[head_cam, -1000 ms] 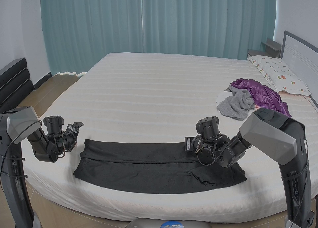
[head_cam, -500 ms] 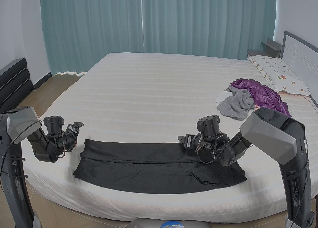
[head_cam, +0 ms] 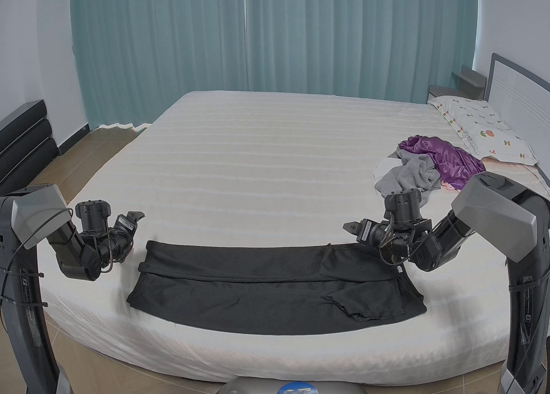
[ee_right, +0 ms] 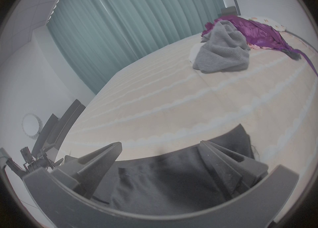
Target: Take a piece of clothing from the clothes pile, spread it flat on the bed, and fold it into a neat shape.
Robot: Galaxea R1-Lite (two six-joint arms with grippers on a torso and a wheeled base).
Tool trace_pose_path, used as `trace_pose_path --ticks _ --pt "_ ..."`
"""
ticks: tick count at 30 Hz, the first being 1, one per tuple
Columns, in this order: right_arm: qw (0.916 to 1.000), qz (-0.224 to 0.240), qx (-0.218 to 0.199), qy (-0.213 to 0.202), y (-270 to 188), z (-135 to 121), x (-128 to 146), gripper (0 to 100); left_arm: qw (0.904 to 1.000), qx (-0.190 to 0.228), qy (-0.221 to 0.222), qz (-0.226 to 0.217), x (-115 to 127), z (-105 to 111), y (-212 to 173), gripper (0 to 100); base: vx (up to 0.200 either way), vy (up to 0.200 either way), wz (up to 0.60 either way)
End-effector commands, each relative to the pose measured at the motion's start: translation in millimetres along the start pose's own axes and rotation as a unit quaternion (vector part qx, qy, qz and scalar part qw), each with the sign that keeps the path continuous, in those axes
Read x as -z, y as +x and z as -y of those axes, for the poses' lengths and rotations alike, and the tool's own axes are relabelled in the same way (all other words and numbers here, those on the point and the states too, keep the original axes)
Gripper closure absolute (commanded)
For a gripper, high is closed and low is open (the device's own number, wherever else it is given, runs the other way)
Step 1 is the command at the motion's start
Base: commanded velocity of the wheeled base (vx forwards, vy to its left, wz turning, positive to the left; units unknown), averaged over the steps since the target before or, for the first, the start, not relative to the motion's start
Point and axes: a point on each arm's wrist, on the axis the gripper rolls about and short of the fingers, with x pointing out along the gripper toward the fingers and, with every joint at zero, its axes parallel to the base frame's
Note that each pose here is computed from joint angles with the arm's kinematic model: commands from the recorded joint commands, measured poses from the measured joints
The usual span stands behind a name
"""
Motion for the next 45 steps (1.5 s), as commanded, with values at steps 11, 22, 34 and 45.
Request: trace_pose_path --ticks 11,22,34,45 --pt "0.9984 -0.039 0.009 0.039 3.6 28.8 8.8 0 1.0000 0.000 0.000 0.000 0.1 -0.4 0.2 0 0.000 0.000 0.00" --pt "0.9982 -0.030 0.019 0.048 4.0 38.2 2.5 100 1.0000 0.000 -0.001 0.000 0.1 -0.4 0.2 0 0.000 0.000 0.00" --pt "0.9978 -0.019 0.017 0.061 -0.7 39.4 -4.4 0 1.0000 0.001 -0.001 0.000 -0.5 0.8 -1.2 0 0.000 0.000 0.00" --pt "0.9902 0.013 0.004 0.139 -46.6 37.7 -32.2 0 1.0000 -0.001 -0.001 -0.002 -0.7 4.4 -15.6 0 0.000 0.000 0.00"
